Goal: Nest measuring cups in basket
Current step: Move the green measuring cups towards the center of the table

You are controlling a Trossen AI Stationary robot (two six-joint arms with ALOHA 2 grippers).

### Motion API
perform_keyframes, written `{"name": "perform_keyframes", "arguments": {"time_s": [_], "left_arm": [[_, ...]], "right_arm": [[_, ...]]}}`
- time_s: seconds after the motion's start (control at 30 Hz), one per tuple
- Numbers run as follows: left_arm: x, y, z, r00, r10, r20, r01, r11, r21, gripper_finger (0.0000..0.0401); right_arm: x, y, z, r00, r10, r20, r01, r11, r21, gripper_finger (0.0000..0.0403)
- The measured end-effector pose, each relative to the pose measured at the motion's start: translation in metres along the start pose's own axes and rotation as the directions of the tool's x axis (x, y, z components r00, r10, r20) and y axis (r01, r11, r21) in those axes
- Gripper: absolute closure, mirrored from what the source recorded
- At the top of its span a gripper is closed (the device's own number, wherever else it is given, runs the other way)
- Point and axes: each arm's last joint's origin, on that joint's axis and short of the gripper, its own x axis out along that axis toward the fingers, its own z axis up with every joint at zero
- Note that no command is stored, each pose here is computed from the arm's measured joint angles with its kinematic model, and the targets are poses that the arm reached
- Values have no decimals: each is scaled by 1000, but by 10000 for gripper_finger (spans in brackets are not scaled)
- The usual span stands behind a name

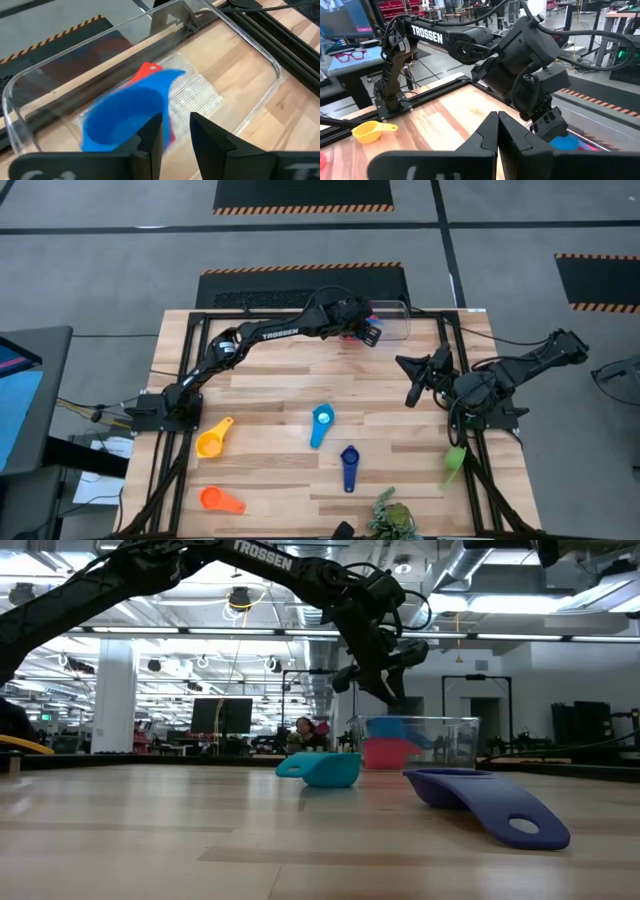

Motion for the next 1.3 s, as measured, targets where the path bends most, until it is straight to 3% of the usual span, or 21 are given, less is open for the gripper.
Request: {"name": "perform_keyframes", "arguments": {"time_s": [0.37, 0.63, 0.77, 0.83, 0.97, 1.07, 1.17, 1.3], "left_arm": [[-1, -2, 0, 1000, 5, 14, -5, 1000, -3, 308], [-9, -23, -7, 982, -178, -54, 185, 968, 169, 308], [-22, -34, -10, 966, -238, -99, 257, 922, 289, 308], [-43, -36, -6, 962, -240, -127, 270, 891, 365, 308], [-94, -32, -6, 957, -158, -245, 270, 800, 537, 308], [-113, -26, -19, 935, -19, -353, 239, 771, 590, 308], [-132, -20, -34, 877, 120, -466, 223, 755, 616, 308], [-149, -17, -56, 760, 286, -584, 225, 727, 649, 308]], "right_arm": [[0, 0, -1, 1000, 18, -11, -18, 1000, -4, 377], [0, -1, -3, 1000, 12, -25, -13, 1000, -26, 377], [0, -1, -3, 1000, 11, -28, -12, 999, -32, 377], [0, -1, -4, 999, 10, -30, -12, 999, -35, 377], [0, -1, -4, 999, 10, -31, -13, 997, -75, 377], [0, -1, -4, 999, 10, -31, -14, 993, -120, 377], [0, -1, -4, 999, 11, -31, -15, 987, -158, 377], [0, -1, -4, 999, 10, -31, -16, 981, -195, 377]]}}
